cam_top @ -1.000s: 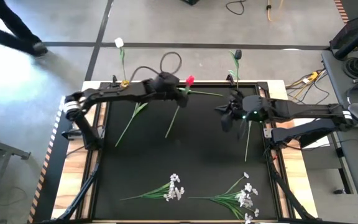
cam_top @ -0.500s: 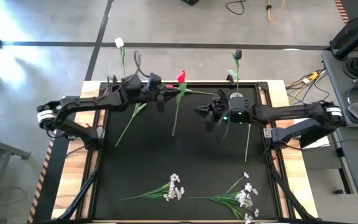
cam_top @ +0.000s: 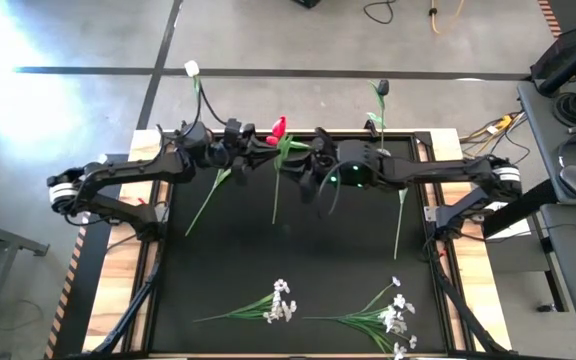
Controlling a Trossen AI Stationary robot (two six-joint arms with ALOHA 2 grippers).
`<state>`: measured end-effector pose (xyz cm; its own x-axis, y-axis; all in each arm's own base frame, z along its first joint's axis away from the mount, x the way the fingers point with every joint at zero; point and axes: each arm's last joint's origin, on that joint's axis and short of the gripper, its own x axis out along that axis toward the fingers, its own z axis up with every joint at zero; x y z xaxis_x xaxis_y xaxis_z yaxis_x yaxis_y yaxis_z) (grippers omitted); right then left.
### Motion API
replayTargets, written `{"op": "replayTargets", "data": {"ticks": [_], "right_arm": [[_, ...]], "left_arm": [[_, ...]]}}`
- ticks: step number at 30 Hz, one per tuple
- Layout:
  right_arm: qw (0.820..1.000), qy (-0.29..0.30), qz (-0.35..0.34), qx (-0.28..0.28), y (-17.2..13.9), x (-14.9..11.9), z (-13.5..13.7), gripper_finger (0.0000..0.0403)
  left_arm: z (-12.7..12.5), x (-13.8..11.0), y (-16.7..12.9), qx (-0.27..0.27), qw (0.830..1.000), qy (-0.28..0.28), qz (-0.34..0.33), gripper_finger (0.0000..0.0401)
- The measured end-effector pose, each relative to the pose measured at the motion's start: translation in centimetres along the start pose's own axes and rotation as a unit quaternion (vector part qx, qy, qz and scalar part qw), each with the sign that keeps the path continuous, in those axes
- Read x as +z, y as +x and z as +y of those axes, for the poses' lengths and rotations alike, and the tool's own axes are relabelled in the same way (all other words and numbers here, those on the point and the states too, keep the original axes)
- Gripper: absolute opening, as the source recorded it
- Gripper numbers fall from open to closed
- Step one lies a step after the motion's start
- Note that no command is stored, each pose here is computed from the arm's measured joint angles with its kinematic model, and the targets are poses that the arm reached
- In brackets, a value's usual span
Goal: Sort flowers into vase by color
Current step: Put the bottom red tulip into the transparent vase
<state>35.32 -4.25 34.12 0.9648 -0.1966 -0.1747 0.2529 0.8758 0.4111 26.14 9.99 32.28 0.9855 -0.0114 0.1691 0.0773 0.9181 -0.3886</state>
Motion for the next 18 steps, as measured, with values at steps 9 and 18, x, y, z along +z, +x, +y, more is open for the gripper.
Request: {"op": "replayTargets", "data": {"ticks": [9, 18], "right_arm": [[1.0, -0.016, 0.024, -0.012, 2.2, 1.2, 0.3, 0.0127], [0.999, -0.042, 0.014, -0.007, 1.4, 1.9, 0.6, 0.0046]], "left_arm": [[-0.3, 0.3, 0.0, -0.021, 1.0, 0.002, -0.009, 0.0], [-0.4, 0.3, -0.1, -0.03, 1.0, 0.0, -0.006, 0.0]]}}
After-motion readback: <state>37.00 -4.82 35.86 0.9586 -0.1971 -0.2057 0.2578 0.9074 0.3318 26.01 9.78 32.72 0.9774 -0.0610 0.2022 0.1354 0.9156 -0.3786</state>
